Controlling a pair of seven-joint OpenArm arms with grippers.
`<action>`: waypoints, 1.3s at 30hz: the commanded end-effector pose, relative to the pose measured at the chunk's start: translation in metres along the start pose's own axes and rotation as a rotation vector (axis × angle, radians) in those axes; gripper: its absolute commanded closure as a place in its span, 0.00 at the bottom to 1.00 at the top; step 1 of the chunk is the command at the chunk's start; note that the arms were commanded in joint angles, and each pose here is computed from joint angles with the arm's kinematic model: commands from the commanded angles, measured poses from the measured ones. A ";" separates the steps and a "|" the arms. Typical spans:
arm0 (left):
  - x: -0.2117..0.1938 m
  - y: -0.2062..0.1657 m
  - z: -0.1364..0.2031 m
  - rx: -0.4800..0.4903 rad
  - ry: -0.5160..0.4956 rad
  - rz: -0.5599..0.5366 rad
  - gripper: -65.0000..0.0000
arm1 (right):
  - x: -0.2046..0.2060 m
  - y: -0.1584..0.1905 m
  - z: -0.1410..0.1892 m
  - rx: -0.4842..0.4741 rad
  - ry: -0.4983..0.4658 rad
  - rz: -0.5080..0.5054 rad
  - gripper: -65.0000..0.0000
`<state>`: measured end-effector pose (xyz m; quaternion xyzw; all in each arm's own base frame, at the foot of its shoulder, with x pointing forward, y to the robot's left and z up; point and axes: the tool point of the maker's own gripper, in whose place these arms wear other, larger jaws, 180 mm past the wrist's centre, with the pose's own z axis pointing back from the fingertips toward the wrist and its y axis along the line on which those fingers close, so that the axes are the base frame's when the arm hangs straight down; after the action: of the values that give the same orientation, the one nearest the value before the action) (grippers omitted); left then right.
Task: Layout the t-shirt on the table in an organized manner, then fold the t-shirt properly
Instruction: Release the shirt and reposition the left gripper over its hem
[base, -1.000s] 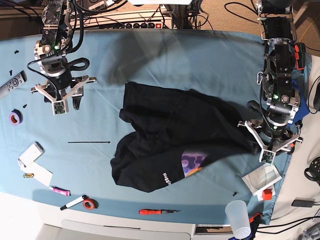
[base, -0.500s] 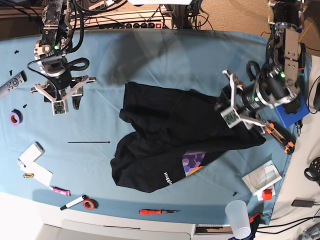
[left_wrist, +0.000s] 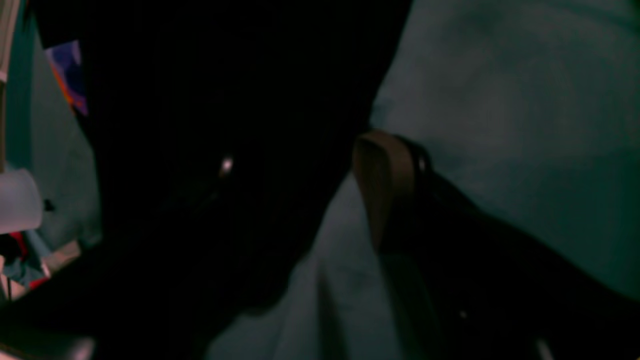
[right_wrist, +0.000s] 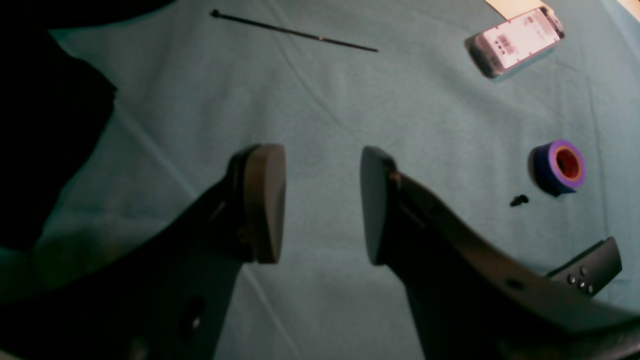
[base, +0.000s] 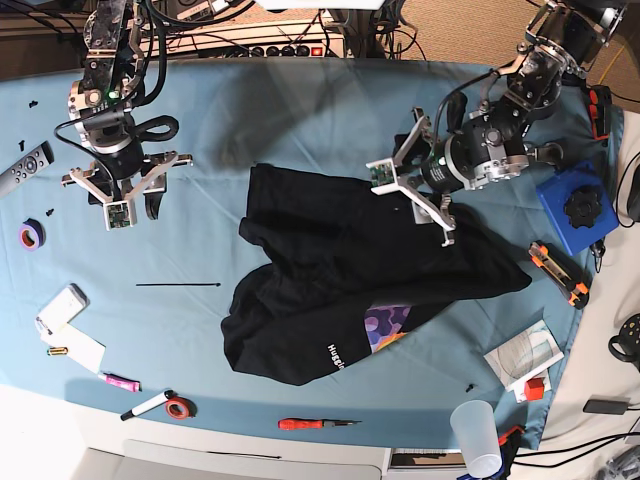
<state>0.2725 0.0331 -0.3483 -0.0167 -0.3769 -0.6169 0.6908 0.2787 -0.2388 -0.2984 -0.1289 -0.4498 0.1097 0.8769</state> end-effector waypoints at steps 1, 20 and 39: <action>0.004 0.012 0.003 0.039 -0.014 -0.002 0.53 | 0.012 -0.007 0.002 -0.021 -0.045 0.014 0.61; -0.004 0.016 -0.024 0.038 -0.007 0.141 0.86 | 0.013 -0.007 0.002 -0.021 -0.046 0.013 0.61; 0.016 0.138 0.001 0.400 -0.021 0.188 1.00 | 0.014 -0.007 0.002 -0.021 -0.053 0.014 0.61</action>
<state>0.3826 0.0539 -0.2950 0.0723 -0.4726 -0.4666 0.7441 0.2792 -0.2393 -0.2976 -0.1310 -0.4512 0.1113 0.8757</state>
